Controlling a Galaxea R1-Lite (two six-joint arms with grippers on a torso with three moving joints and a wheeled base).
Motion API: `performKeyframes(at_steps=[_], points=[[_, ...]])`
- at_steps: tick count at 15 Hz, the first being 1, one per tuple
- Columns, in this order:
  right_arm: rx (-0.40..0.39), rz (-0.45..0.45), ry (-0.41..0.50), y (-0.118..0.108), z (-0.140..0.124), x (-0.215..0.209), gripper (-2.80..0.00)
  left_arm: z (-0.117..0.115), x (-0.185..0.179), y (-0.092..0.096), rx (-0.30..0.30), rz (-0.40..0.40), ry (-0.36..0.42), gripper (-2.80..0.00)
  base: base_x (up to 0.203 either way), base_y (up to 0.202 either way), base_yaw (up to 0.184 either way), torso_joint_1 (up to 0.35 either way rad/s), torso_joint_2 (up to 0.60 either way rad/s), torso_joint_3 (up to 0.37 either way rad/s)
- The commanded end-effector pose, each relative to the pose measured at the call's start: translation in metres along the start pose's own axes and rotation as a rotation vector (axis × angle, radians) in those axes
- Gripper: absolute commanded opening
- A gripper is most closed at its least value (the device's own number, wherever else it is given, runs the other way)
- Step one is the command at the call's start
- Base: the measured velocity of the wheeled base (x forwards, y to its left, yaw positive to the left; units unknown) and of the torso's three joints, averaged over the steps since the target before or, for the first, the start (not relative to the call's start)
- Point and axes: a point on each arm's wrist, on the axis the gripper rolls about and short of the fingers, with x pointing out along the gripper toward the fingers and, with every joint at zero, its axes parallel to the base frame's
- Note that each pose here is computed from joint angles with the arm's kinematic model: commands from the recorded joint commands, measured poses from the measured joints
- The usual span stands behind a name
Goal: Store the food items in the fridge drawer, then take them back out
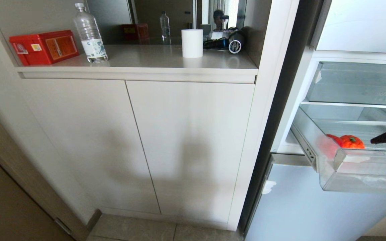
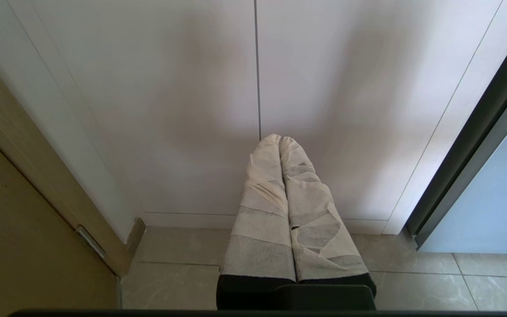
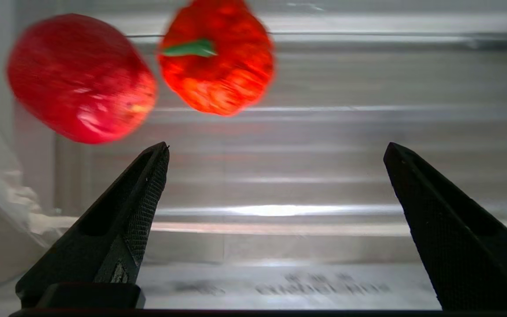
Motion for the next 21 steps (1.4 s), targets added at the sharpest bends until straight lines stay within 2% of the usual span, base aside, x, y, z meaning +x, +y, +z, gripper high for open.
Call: performKeyframes(at_steps=[1, 4, 16, 21], points=[[-0.019, 0.032, 0.017, 0.007, 0.004, 0.016, 0.0, 0.0, 0.0, 0.0, 0.0, 0.001, 0.0, -2.8, 0.0, 0.0, 0.0, 0.0, 0.0, 0.0], [-0.042, 0.046, 0.015, 0.015, 0.01, 0.024, 0.0, 0.0, 0.0, 0.0, 0.0, 0.001, 0.0, -2.8, 0.0, 0.0, 0.0, 0.0, 0.0, 0.0], [-0.053, 0.034, 0.084, 0.014, 0.011, 0.073, 0.0, 0.0, 0.0, 0.0, 0.0, 0.001, 0.0, -2.8, 0.0, 0.0, 0.0, 0.0, 0.0, 0.0], [-0.062, 0.036, 0.092, 0.018, 0.011, 0.077, 0.0, 0.0, 0.0, 0.0, 0.0, 0.001, 0.0, -2.8, 0.0, 0.0, 0.0, 0.0, 0.0, 0.0]])
